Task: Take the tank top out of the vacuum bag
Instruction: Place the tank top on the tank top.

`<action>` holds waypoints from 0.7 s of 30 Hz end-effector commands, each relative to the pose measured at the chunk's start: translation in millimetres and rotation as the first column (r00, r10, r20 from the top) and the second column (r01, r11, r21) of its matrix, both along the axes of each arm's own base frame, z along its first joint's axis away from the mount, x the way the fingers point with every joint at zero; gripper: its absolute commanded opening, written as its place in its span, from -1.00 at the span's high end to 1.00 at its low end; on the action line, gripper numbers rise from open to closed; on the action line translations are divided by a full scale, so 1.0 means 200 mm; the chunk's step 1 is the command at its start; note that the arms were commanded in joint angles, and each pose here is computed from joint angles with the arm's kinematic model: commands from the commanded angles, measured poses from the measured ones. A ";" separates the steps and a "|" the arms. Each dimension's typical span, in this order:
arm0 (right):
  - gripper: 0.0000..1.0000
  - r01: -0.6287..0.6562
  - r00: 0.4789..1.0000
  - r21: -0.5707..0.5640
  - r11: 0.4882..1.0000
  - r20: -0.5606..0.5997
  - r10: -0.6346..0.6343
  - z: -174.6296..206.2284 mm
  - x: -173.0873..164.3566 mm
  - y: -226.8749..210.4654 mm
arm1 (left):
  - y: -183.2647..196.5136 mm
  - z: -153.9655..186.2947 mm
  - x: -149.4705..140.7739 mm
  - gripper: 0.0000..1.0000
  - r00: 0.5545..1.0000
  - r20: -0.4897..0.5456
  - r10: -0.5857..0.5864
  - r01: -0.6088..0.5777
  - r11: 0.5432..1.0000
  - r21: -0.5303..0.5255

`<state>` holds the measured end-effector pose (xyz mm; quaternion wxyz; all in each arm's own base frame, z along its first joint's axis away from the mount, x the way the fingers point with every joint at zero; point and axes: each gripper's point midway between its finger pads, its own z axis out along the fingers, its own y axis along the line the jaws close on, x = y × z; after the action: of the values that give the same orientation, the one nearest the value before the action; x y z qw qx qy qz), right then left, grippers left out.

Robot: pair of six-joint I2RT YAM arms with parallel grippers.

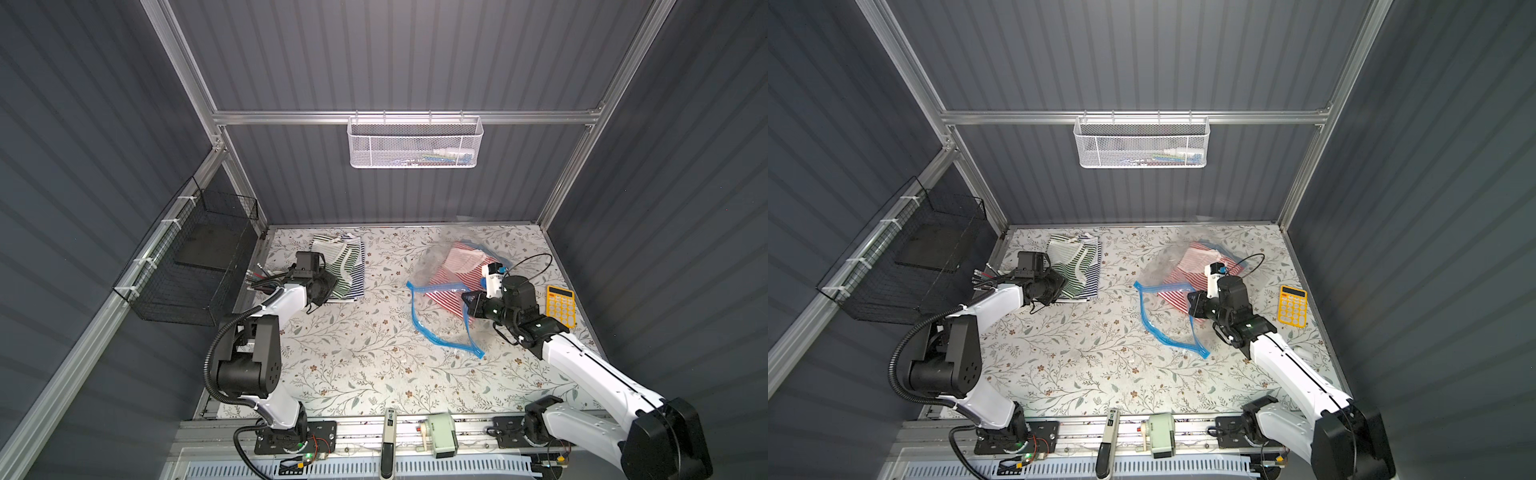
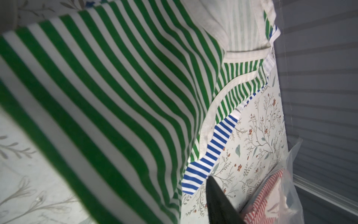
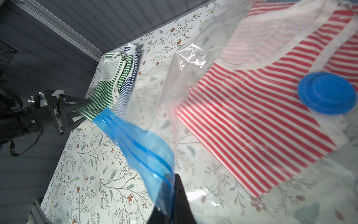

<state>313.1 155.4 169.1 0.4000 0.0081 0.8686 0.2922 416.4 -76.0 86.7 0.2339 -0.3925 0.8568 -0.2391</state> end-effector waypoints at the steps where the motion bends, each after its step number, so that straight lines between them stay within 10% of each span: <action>1: 1.00 0.006 1.000 0.009 1.000 0.012 -0.006 0.02 -0.01 -0.01 | -0.04 0.00 -0.09 -0.03 0.996 -0.029 -0.081 0.081 0.997 0.006; 13: 1.00 0.004 1.000 0.032 0.999 0.006 -0.005 0.01 0.00 0.00 | -0.05 0.17 -0.61 -0.19 0.913 -0.208 -0.350 0.385 0.908 0.166; 21: 1.00 0.007 1.000 0.028 1.000 0.010 -0.007 0.04 0.01 0.00 | -0.29 0.47 -0.16 -0.13 0.842 -0.141 -0.521 0.534 0.764 0.363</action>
<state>312.3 155.6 165.5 0.3964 0.0155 0.8681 0.2983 357.2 -134.7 174.2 0.1962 -0.1405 0.9567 -0.1625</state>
